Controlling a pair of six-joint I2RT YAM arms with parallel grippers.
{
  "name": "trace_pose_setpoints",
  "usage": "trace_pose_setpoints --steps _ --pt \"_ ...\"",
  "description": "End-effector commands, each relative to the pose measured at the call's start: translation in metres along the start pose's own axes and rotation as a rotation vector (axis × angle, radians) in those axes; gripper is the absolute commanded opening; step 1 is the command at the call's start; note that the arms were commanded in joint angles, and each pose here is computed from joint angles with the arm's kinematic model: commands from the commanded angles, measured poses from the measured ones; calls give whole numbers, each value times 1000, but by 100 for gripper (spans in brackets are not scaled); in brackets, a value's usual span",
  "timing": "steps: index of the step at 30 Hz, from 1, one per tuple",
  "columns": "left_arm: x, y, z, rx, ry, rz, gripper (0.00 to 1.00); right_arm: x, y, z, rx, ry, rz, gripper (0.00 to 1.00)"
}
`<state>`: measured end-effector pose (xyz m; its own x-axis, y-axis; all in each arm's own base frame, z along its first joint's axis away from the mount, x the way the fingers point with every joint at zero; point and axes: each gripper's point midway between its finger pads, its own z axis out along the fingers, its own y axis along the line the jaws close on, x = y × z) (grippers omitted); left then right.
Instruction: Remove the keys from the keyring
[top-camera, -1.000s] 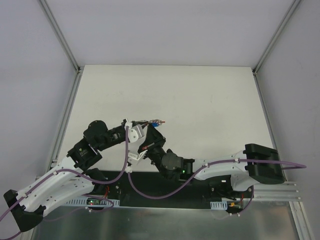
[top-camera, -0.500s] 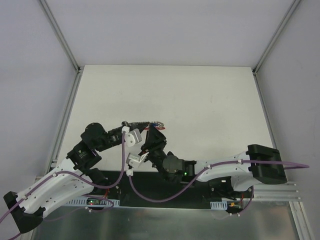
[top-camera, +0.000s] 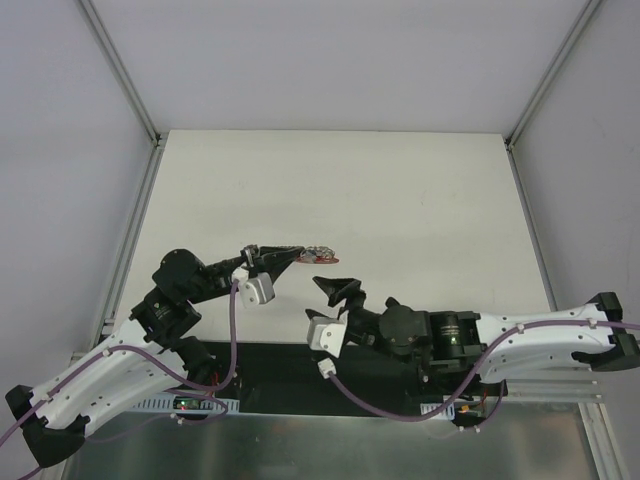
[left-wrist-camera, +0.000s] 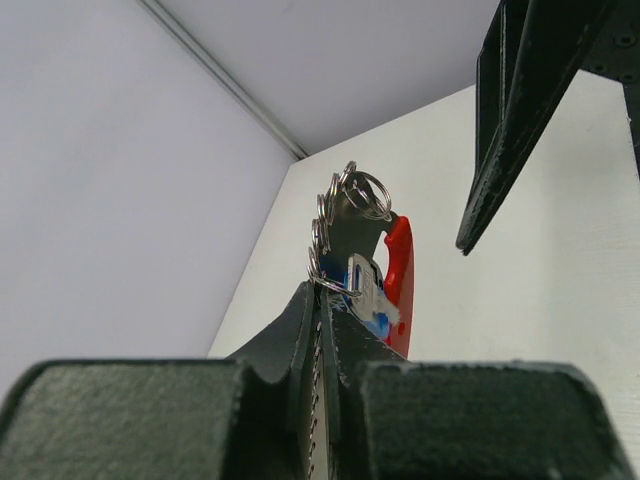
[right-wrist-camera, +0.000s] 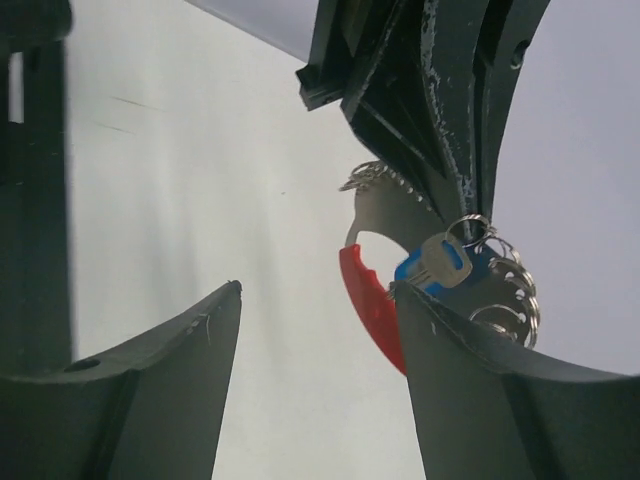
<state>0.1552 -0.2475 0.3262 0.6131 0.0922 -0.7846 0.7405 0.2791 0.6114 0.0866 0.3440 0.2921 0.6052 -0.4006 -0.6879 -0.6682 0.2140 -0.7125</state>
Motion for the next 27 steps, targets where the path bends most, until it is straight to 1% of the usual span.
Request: trace_pose_setpoints --steps 1,3,6,7,9,10,12,13,15,20,21,27 --pt "-38 18 0 -32 -114 81 0 -17 10 -27 -160 -60 156 66" --pt "-40 17 0 -28 -121 84 0 -22 4 -33 -159 -76 190 66" --pt "-43 15 -1 -12 -132 85 0 -27 -19 -43 -99 -107 230 65" --pt "-42 13 -1 -5 -130 83 0 -28 -31 -45 -66 -110 241 63" --pt "-44 11 -1 12 -138 88 0 -31 -50 -52 -17 -124 278 61" --pt "-43 9 -1 19 -135 87 0 -29 -67 -54 22 -114 294 59" --pt "-46 6 -2 31 -146 85 0 -25 -76 -55 28 -88 296 54" --pt "-46 5 -2 37 -146 82 0 -26 -89 -56 51 -82 304 53" --pt "-46 4 -3 39 -148 81 0 -18 -90 -50 35 -35 293 52" --pt "-45 2 -5 42 -143 78 0 -24 -99 -38 9 -26 296 52" --pt "-45 3 -5 42 -141 79 0 -18 -94 -31 -18 4 288 52" --pt "-42 1 -4 52 -131 79 0 -17 -81 -13 -108 44 289 52"
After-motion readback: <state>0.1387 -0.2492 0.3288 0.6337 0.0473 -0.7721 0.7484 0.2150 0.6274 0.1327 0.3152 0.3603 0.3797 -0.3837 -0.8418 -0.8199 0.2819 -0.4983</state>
